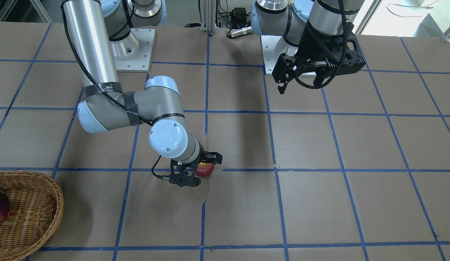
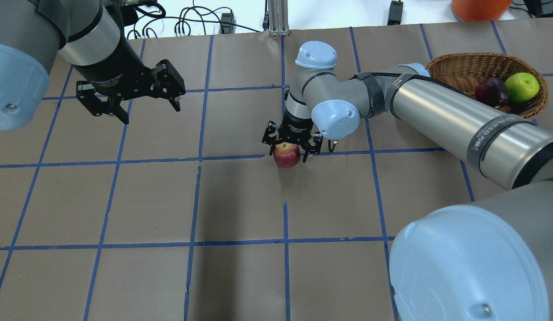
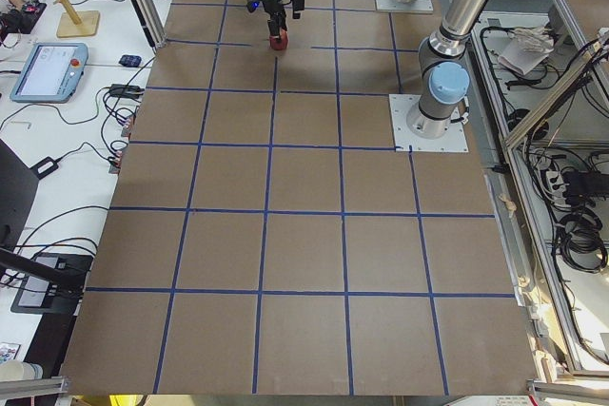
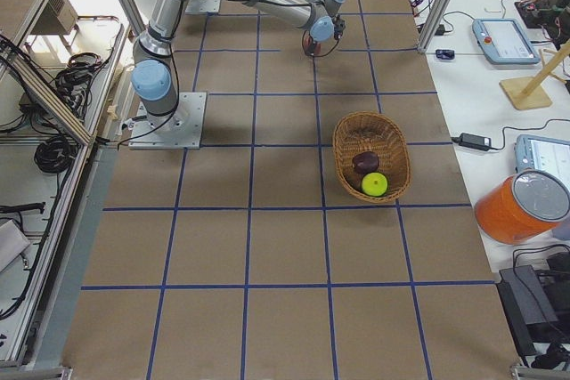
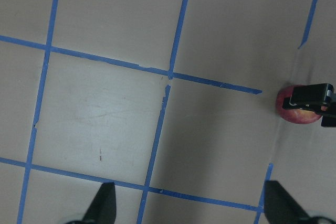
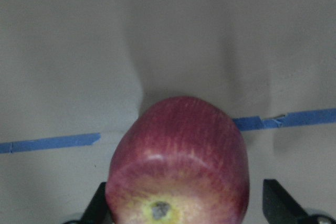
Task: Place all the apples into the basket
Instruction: 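Grasp the red apple with the right gripper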
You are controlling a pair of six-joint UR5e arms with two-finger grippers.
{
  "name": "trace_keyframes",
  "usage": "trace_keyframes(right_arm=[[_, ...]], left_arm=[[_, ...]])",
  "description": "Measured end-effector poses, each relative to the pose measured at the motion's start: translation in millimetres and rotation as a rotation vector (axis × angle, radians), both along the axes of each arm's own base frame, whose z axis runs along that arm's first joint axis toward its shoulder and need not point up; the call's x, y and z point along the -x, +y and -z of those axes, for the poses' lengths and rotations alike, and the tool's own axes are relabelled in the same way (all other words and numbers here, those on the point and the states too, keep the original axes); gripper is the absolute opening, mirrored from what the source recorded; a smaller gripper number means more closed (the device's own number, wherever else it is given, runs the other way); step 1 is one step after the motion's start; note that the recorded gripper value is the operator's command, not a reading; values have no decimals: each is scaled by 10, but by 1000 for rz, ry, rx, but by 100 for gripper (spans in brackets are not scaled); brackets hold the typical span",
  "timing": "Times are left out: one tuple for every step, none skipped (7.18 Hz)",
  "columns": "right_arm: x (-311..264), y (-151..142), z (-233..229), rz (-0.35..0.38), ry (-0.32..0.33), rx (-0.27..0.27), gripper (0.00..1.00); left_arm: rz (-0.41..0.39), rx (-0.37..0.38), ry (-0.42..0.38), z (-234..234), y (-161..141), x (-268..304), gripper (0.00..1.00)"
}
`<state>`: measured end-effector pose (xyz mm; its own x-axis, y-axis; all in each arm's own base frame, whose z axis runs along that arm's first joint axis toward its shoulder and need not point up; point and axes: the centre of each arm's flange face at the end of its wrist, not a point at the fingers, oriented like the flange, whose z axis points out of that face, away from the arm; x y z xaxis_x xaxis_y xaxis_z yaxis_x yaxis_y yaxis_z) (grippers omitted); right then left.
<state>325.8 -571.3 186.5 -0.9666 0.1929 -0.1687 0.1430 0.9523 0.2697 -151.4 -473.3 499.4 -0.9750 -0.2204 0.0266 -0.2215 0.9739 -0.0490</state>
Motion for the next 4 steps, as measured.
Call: trace_keyframes(right_arm=[[-3,-10,33,0,-1,2,0],[-3,-38,12,-2,-2,20,0],[18,-96,-91,-2,-5,52,0],[92,-188,-358,5,-1,100,0]], left_arm=[[0,0,0,0,0,0,100],[0,0,0,0,0,0,100],[0,0,0,2,0,0,100],[0,-1,0,5,1,0,100]])
